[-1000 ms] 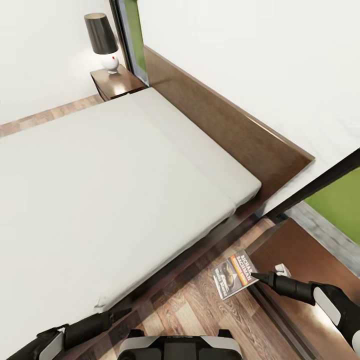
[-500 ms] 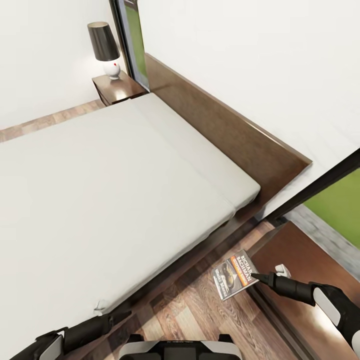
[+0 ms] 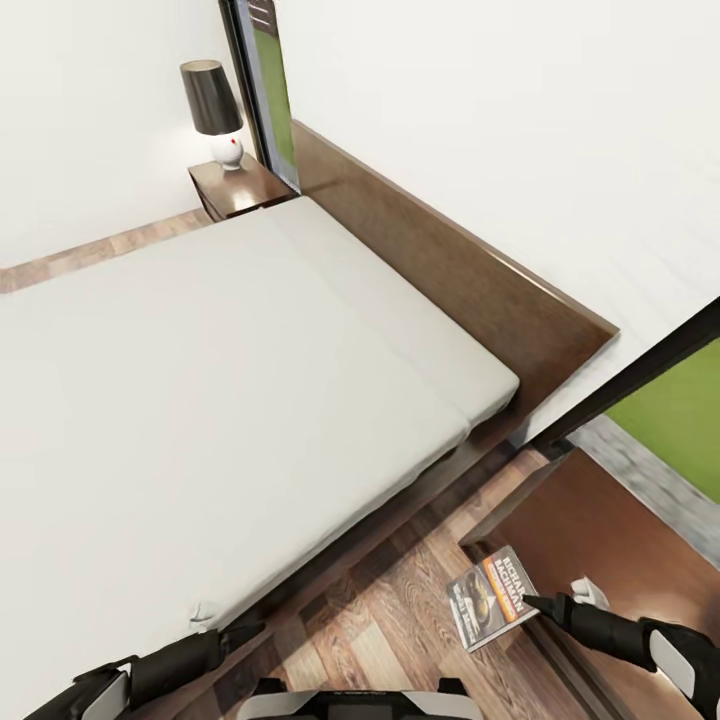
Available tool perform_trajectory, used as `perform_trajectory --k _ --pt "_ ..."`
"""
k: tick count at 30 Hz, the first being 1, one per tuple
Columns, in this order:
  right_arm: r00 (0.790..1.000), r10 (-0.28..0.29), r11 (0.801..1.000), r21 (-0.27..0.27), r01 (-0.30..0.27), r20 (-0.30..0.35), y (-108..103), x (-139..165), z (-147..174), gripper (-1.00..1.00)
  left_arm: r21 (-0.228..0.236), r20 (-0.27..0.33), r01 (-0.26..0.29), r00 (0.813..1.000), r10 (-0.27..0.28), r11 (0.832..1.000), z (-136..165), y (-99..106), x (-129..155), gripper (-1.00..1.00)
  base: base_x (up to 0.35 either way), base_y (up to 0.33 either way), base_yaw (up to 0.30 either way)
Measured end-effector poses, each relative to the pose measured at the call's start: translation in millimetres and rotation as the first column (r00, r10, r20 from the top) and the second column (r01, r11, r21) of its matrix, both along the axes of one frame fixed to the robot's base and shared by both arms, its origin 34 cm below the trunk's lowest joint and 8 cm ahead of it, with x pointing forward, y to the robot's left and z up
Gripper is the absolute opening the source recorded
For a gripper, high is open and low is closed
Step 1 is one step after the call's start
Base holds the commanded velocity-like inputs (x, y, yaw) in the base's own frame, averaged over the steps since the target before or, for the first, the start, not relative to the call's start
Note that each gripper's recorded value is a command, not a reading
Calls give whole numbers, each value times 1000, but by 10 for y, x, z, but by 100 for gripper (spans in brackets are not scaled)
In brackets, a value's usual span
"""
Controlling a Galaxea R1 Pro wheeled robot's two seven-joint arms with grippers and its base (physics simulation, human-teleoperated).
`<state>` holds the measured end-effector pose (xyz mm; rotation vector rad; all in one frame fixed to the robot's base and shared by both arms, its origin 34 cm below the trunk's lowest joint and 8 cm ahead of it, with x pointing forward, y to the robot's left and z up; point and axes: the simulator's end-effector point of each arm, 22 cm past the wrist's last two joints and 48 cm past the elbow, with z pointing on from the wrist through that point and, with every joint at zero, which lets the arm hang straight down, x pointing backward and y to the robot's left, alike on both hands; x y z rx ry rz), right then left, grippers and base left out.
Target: In the bedroom, move the book from the bed onto either nightstand, and place the two sandals side by side next to the bed.
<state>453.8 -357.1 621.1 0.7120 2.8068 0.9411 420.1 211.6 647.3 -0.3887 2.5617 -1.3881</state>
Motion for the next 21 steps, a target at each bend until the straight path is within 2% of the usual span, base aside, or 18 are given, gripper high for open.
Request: perform_trajectory --k 8,16,17,21 --pt "1000 -10 1000 -21 11 3 -67 -77 -5 -100 8 12 -6 1000 6 1000 -18 -89 -65 100 0 0 0" --pt "1000 -8 1000 -19 9 29 -60 17 53 -100 6 27 -6 1000 6 1000 20 -114 -28 100 0 0 0" --pt "999 -7 1000 -12 7 41 -45 67 77 -100 6 29 -6 1000 6 1000 25 -115 -23 100 0 0 0" --pt "989 9 997 74 -20 150 157 479 339 -100 -4 35 -6 999 6 1000 48 -182 -4 100 0 0 0"
